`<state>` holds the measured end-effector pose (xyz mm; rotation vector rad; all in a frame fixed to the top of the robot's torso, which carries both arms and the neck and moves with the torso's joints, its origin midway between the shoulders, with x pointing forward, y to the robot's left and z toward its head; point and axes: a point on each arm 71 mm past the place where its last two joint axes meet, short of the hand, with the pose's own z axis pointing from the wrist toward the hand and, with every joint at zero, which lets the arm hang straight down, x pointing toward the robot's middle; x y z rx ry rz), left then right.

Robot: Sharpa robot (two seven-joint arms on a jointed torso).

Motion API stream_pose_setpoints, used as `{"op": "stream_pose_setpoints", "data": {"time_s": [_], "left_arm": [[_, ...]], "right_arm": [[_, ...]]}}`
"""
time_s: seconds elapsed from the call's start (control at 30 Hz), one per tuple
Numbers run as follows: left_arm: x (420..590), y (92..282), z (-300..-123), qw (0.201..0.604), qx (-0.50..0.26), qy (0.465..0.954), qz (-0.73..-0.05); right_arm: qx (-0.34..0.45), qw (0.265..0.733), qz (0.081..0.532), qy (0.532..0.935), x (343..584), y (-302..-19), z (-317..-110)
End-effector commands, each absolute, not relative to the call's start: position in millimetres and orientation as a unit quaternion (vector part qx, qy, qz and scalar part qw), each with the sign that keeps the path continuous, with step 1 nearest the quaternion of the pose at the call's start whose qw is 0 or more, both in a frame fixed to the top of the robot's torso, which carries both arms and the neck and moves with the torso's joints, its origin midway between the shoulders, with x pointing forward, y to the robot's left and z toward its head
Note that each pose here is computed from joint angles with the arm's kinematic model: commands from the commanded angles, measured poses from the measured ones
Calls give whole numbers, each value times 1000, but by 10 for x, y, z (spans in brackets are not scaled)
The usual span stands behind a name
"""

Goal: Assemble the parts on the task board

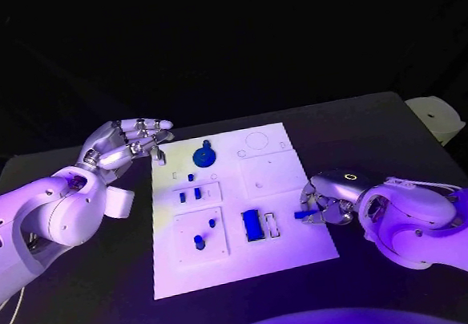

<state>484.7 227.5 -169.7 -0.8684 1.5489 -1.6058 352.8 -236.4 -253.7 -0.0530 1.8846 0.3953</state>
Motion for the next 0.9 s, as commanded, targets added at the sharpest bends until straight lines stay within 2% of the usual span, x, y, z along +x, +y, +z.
{"op": "stream_pose_setpoints", "data": {"time_s": [0.03,0.63,0.9], "left_arm": [[4838,2253,-1685,359,-331,603,-631],[4841,2256,-1689,359,-332,604,-630],[4839,2242,-1688,358,-330,605,-630]], "right_arm": [[-60,543,121,829,3488,-2414,-2676],[32,586,195,786,3445,-2255,-2448],[74,577,222,782,3464,-2112,-2431]]}}
